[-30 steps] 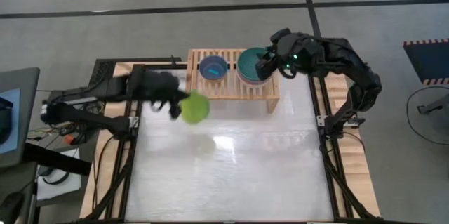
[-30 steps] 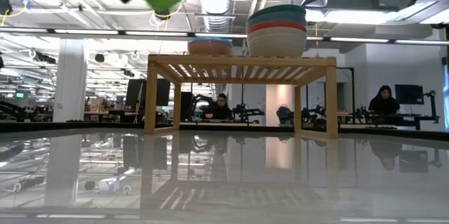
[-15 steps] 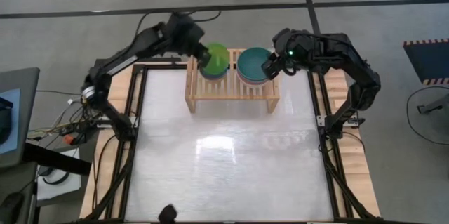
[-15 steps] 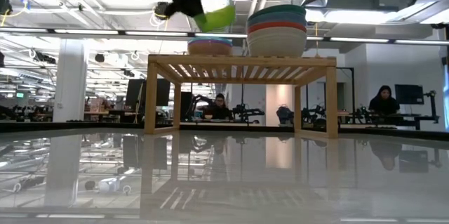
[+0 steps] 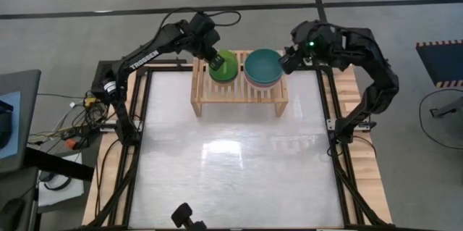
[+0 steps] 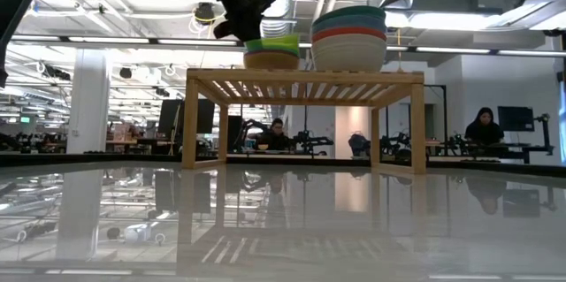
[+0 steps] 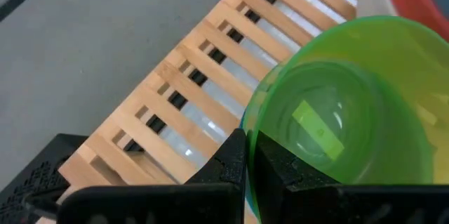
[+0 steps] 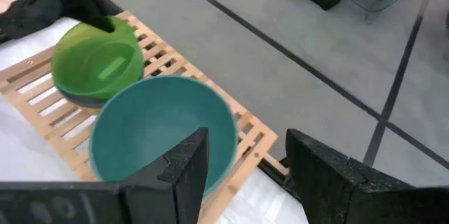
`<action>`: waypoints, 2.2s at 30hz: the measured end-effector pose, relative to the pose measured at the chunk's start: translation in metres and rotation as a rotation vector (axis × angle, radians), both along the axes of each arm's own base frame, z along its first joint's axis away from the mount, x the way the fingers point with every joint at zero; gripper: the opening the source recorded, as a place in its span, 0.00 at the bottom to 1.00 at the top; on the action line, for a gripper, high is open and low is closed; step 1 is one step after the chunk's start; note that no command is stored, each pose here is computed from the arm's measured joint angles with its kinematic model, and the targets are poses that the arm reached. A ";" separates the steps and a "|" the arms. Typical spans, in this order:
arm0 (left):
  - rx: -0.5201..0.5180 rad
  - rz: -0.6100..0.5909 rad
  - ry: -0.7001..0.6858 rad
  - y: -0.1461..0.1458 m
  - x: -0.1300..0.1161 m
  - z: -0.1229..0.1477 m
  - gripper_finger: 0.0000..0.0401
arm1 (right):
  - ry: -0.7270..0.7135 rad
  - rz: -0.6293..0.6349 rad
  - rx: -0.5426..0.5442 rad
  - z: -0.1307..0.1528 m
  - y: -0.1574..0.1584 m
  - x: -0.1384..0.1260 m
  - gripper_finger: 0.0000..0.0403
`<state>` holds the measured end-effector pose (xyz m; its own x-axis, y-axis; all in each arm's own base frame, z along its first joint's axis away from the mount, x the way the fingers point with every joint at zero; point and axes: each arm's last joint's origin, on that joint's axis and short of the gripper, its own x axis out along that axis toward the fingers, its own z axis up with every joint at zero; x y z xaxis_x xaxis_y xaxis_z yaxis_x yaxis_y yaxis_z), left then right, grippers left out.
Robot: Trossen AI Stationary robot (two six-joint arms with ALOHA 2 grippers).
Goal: Place and stack bowls onto a shelf
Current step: Stack the small green bowl on the stack small bowls on the shelf, then return to Home Position
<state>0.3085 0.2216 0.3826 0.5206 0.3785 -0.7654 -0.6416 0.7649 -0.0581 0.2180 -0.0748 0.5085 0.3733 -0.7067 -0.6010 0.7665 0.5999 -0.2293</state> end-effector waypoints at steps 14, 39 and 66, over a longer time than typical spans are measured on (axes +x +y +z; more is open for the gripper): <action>-0.162 -0.027 -0.031 0.002 -0.008 -0.004 0.10 | -0.032 -0.021 -0.006 0.006 -0.002 -0.014 0.53; 0.290 -0.019 -0.393 -0.093 -0.084 0.053 0.36 | -0.154 0.324 0.192 -0.023 0.000 0.019 0.53; 0.375 -0.449 -0.856 -0.200 -0.162 0.016 0.28 | -0.727 0.965 0.171 -0.079 0.056 -0.006 0.19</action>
